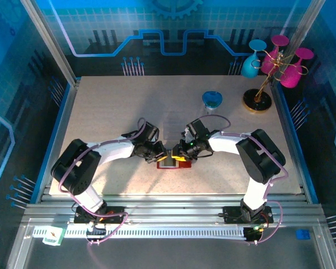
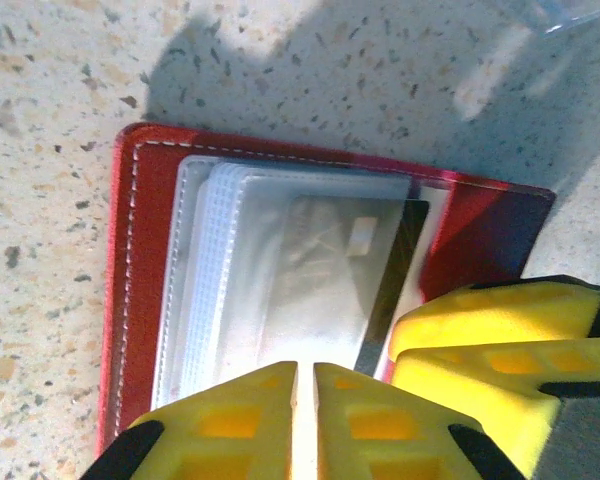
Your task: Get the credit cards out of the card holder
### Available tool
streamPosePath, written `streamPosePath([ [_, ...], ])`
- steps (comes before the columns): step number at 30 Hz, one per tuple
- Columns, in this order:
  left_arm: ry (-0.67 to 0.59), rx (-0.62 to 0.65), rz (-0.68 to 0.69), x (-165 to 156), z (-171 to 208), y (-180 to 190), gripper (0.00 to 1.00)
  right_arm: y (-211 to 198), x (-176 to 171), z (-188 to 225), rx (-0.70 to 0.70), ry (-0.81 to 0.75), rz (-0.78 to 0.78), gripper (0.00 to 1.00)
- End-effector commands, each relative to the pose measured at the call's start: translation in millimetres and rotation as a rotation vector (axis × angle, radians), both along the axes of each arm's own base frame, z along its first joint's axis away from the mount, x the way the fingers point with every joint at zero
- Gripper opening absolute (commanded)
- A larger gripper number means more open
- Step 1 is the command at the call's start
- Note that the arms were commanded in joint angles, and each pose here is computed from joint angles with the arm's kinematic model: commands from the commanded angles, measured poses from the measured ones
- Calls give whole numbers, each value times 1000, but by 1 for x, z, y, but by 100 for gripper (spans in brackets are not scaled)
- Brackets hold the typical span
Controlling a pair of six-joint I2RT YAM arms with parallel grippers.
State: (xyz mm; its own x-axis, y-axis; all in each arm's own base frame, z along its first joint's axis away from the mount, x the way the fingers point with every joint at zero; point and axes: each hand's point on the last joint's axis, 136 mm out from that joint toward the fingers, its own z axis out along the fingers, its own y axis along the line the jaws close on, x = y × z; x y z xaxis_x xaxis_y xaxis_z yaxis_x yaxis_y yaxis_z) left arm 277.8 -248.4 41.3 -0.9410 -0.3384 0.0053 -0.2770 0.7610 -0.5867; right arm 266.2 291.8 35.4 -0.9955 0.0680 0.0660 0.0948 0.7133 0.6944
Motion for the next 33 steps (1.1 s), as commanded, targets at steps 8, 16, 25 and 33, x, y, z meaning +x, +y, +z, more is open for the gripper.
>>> streamPosePath([
  [8,30,71,4,-7,-5,16,9,3,7,22,14,-46,9,28],
  [16,64,78,0,-11,-18,17,8,-2,11,19,26,-39,7,28],
  [25,98,100,7,-17,-30,21,7,-2,11,10,61,-38,21,28],
  [33,107,103,8,-19,-34,22,7,0,7,3,103,-25,19,26],
])
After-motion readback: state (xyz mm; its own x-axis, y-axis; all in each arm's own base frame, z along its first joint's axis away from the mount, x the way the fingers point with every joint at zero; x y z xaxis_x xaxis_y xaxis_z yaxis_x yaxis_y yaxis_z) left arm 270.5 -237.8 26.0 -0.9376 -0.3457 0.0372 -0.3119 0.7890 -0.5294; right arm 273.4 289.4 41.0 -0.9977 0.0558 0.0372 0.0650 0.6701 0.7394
